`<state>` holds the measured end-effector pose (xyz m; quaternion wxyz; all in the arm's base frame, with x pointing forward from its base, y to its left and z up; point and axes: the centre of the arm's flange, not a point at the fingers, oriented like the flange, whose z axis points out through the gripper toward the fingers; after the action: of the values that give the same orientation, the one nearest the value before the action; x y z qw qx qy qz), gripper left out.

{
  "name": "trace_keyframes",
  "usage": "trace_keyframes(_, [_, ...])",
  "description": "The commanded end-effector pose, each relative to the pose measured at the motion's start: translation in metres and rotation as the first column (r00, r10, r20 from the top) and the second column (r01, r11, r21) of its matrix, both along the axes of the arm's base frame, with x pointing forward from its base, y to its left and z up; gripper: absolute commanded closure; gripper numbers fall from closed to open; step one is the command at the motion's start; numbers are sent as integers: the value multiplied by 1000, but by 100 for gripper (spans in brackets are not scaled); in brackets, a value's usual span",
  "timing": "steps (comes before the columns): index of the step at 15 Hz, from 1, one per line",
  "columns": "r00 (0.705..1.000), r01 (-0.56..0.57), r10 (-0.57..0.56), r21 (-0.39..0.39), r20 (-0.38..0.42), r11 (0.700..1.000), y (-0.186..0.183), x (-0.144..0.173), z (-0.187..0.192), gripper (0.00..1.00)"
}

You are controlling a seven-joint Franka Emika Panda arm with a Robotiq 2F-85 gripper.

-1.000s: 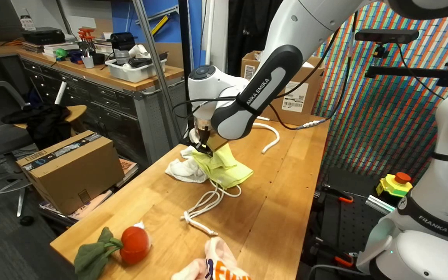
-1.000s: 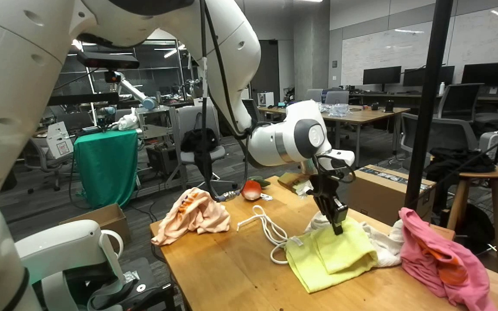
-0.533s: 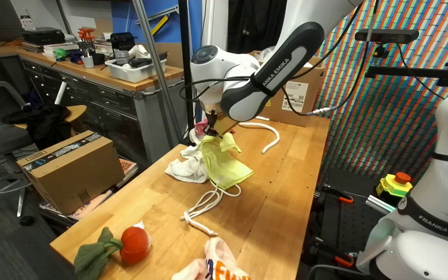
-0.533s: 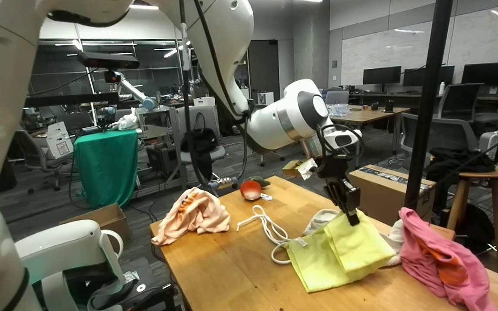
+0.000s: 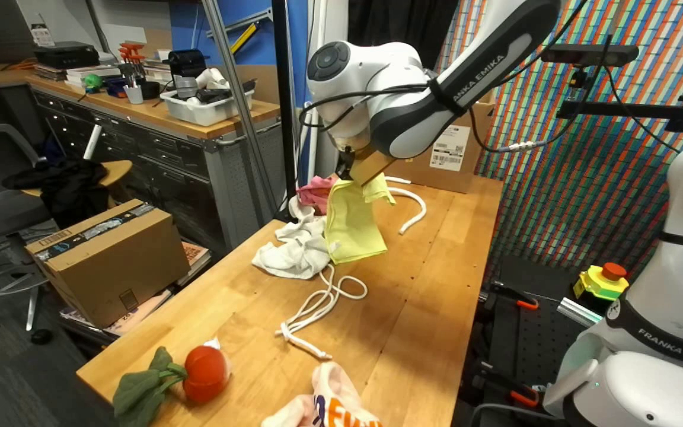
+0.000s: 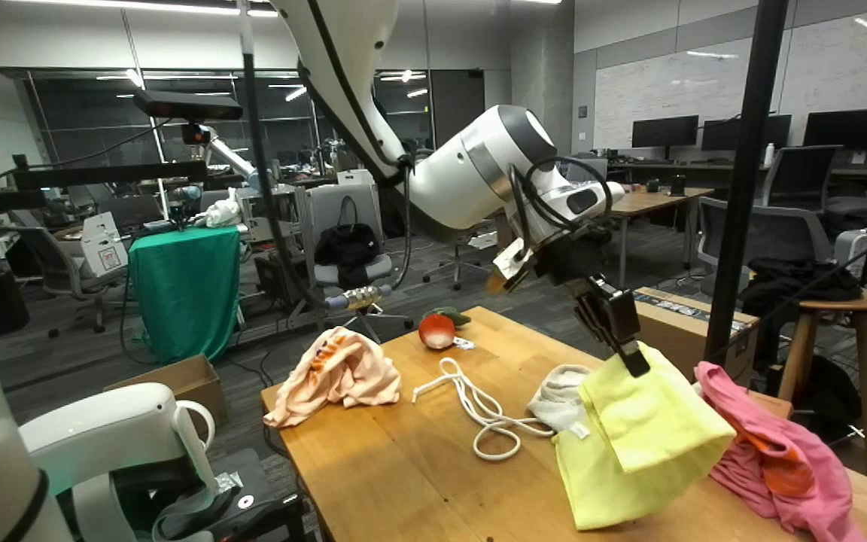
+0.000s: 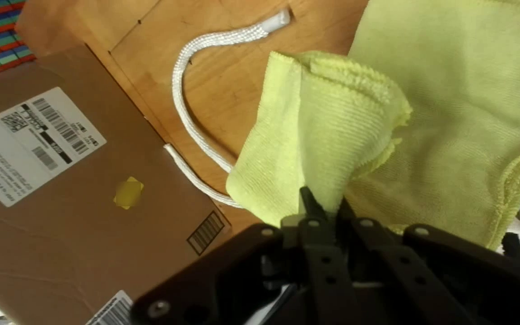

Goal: Move the white rope to the right, move the radish to the left, move the peach shirt to the left, move the pink shirt to the right, move the yellow towel to the right, move the white towel forwards

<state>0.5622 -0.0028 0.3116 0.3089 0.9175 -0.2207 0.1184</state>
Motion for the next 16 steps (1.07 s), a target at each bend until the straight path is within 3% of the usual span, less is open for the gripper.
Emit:
trace_keyframes(1, [997,54,-54,-1,55,999,-8,-42,40,96])
trace_keyframes(4, [997,72,-72,3,21,997,-13,-64,63,96])
trace_keyframes(9, [992,111,-114,-59,-47,992,-22,-99,87,96])
trace_keyframes(16, [977,163,-182,-154,-114,975,-33,-114,99,96])
